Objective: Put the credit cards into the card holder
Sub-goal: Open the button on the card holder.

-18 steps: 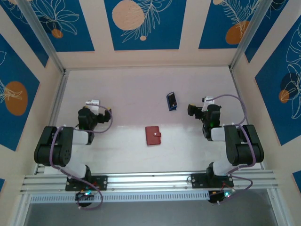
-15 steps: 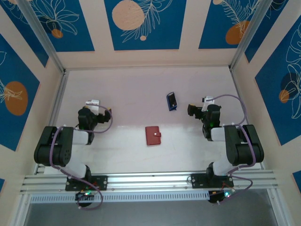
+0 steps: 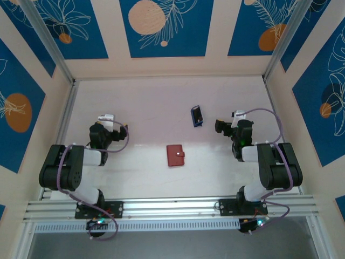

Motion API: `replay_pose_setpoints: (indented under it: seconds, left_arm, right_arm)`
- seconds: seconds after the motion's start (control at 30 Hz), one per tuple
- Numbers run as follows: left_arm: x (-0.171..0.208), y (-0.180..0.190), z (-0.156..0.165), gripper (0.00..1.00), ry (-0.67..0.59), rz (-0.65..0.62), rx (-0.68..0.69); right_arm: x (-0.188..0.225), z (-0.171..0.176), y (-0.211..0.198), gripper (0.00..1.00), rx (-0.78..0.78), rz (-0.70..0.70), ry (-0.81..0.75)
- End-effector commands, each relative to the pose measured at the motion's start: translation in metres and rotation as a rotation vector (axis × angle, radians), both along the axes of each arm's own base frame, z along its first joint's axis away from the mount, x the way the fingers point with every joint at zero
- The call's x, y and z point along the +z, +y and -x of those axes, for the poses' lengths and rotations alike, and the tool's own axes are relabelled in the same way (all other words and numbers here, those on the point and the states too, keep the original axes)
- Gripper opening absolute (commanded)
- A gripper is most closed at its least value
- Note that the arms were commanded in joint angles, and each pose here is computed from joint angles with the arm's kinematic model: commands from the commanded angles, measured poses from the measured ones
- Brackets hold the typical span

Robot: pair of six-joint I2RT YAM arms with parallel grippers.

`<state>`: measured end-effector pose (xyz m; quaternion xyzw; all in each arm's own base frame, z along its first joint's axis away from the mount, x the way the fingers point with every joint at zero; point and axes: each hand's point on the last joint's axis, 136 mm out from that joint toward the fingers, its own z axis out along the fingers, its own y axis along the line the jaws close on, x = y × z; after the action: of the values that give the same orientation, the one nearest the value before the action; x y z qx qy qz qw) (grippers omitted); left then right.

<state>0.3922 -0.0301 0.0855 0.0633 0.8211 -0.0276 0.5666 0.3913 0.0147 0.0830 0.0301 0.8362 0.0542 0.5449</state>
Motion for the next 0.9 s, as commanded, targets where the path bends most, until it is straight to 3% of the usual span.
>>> replay_pose_setpoints:
  seconds: [0.0, 0.2, 0.27, 0.33, 0.43, 0.5, 0.6, 0.73, 0.87]
  left_arm:
    - [0.006, 0.003, -0.004, 1.00, -0.019, 0.000, 0.001]
    - [0.009, 0.005, -0.006, 1.00, -0.016, -0.002, 0.011]
    - [0.027, 0.006, -0.007, 1.00, 0.009, -0.020, 0.027]
    - [0.040, 0.015, -0.004, 1.00, 0.082, -0.055, 0.086]
    - [0.068, 0.025, 0.001, 1.00, 0.192, -0.074, 0.179]
    - [0.088, 0.015, 0.006, 1.00, 0.246, -0.026, 0.198]
    - [0.103, -0.015, 0.012, 1.00, 0.295, 0.074, 0.141]
    - [0.097, -0.072, 0.029, 1.00, 0.425, 0.376, -0.026]
    - [0.088, -0.139, 0.056, 1.00, 0.523, 0.435, -0.193]
  right_arm:
    - [0.011, -0.005, 0.001, 0.99, 0.005, 0.020, -0.044]
    - [0.015, -0.004, -0.002, 0.99, 0.004, -0.001, -0.059]
    - [0.032, 0.002, -0.012, 0.99, -0.058, -0.002, -0.068]
    - [0.051, 0.009, -0.031, 0.99, -0.203, -0.053, 0.039]
    - [0.078, 0.014, -0.042, 0.99, -0.328, -0.247, 0.144]
    - [0.076, 0.026, -0.053, 0.99, -0.463, -0.469, 0.246]
    - [0.080, 0.030, -0.044, 0.99, -0.390, -0.701, 0.351]
    - [0.093, 0.045, -0.020, 0.99, -0.328, -0.578, 0.396]
    - [0.094, 0.068, 0.024, 0.99, -0.218, -0.448, 0.489]
